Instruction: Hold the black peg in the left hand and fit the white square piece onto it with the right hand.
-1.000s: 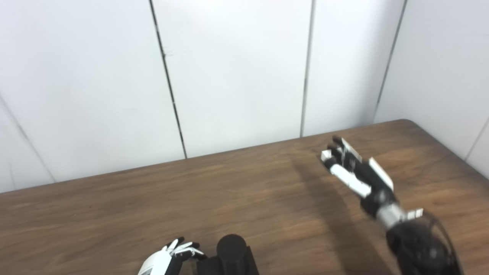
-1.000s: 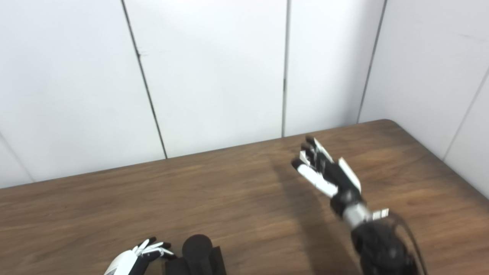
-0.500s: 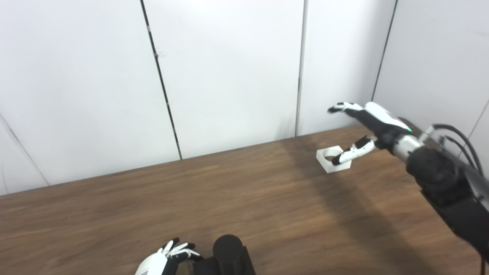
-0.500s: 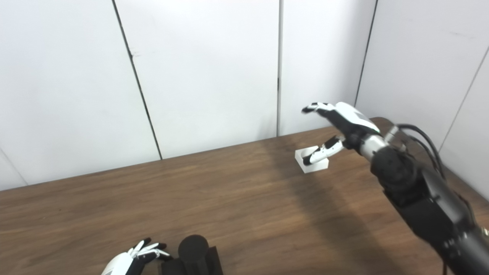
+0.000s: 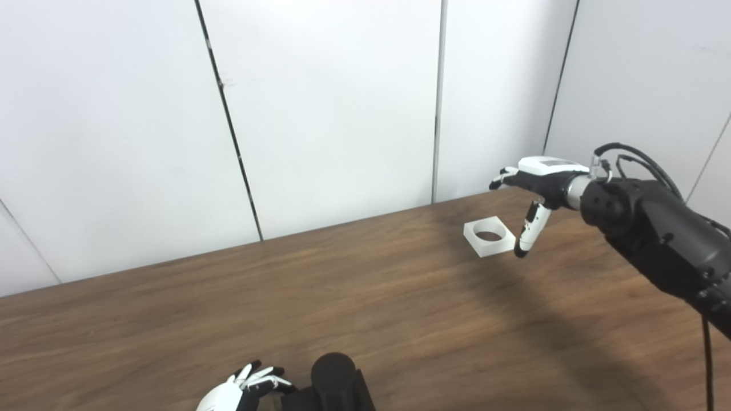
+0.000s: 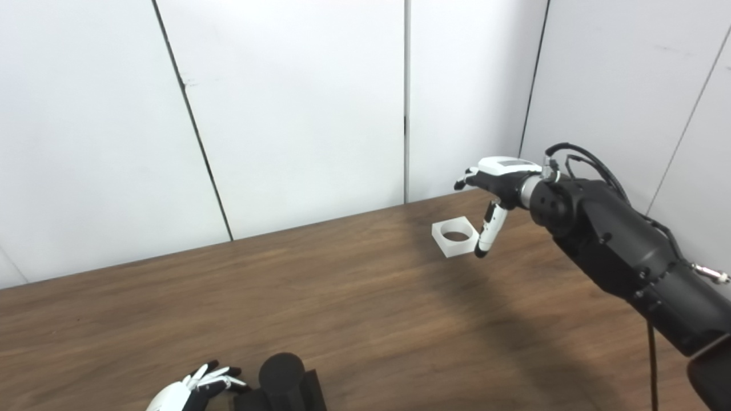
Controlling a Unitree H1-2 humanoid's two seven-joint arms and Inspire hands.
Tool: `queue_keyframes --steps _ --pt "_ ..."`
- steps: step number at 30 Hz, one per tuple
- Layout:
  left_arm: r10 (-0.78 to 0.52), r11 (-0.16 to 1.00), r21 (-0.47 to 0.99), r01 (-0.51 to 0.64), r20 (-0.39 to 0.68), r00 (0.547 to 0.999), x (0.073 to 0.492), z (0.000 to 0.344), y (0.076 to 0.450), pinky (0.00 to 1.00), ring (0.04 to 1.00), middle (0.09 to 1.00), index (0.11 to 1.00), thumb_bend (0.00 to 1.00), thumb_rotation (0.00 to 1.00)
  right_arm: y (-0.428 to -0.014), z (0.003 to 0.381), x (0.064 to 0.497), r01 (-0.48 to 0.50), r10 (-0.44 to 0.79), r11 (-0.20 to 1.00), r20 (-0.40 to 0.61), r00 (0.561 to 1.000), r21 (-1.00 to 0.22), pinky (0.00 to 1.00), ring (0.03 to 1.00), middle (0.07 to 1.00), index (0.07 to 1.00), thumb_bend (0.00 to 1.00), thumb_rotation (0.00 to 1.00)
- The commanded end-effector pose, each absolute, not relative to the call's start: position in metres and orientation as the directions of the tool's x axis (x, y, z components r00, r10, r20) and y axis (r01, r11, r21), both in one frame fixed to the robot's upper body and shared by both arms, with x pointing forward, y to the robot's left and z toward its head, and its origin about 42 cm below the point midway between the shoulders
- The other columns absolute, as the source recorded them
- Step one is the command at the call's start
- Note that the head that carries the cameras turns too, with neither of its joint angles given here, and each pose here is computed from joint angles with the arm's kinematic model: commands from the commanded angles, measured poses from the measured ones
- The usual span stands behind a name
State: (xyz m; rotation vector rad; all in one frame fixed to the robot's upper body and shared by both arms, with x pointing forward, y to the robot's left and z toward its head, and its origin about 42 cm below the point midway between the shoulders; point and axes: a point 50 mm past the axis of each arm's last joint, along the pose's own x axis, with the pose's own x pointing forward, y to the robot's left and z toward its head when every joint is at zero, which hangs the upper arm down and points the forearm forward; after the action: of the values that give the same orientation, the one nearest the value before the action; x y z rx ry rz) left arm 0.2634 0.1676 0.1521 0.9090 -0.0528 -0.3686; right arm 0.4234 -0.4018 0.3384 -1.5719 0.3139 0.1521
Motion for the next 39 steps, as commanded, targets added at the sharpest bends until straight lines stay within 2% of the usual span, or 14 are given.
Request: queue_keyframes --steps 1,18,39 --pt "-0.284 0.512 0.802 0.309 -0.182 0.942 0.261 0.139 0.181 1.00 0.986 0.866 0.491 0.50 0.07 -0.403 0.374 0.432 -0.215 -0.126 -0.079 -0.204 0.971 -0.973 1.00 1.000 1.000 0.912 1.00 0.17" --pt "-0.293 0.526 0.790 0.316 -0.181 0.939 0.254 0.137 0.180 1.00 0.981 0.858 0.490 0.50 0.07 -0.404 0.351 0.461 -0.233 -0.162 -0.140 -0.210 0.964 -0.962 1.00 1.000 1.000 0.915 0.97 0.18" --pt "-0.291 0.518 0.785 0.341 -0.213 0.933 0.247 0.145 0.180 1.00 0.990 0.876 0.491 0.50 0.07 -0.381 0.323 0.485 -0.261 -0.138 -0.123 -0.244 0.960 -0.957 1.00 1.000 1.000 0.903 0.96 0.23"
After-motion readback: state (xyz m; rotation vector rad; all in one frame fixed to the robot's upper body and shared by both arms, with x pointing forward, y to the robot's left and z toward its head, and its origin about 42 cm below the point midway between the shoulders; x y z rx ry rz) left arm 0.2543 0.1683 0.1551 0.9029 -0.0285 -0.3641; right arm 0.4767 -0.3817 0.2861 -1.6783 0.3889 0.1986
